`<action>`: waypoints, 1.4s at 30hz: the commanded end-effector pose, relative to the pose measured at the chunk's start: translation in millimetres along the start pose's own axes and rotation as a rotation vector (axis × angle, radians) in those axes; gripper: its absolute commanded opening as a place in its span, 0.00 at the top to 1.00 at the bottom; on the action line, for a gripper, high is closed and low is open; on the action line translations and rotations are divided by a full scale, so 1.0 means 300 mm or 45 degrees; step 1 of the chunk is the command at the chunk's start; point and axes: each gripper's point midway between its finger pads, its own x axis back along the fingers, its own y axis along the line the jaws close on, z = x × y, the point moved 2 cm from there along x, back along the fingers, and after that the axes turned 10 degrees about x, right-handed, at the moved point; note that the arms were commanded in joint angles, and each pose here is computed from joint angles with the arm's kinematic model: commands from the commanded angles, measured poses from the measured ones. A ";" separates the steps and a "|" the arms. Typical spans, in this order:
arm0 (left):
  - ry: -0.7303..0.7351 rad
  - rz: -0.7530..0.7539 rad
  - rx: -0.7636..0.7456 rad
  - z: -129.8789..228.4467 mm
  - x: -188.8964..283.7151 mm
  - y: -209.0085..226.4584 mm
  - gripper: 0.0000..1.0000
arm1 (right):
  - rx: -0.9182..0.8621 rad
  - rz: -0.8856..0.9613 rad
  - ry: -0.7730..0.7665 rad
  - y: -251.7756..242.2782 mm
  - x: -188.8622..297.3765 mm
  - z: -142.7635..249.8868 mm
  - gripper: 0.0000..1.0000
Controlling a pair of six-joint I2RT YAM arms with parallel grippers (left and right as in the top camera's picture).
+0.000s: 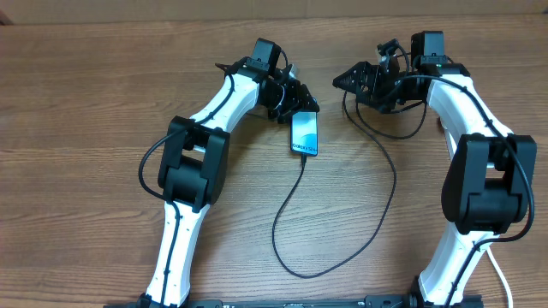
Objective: Plug charger to phone and switch on socket
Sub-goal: 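Lower the held phone flat onto the table with the left gripper, then open the left gripper and lift it up off the phone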
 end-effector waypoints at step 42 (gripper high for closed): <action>-0.368 -0.863 0.034 -0.073 0.365 0.159 0.01 | 0.022 -0.005 -0.008 0.010 0.004 -0.011 0.00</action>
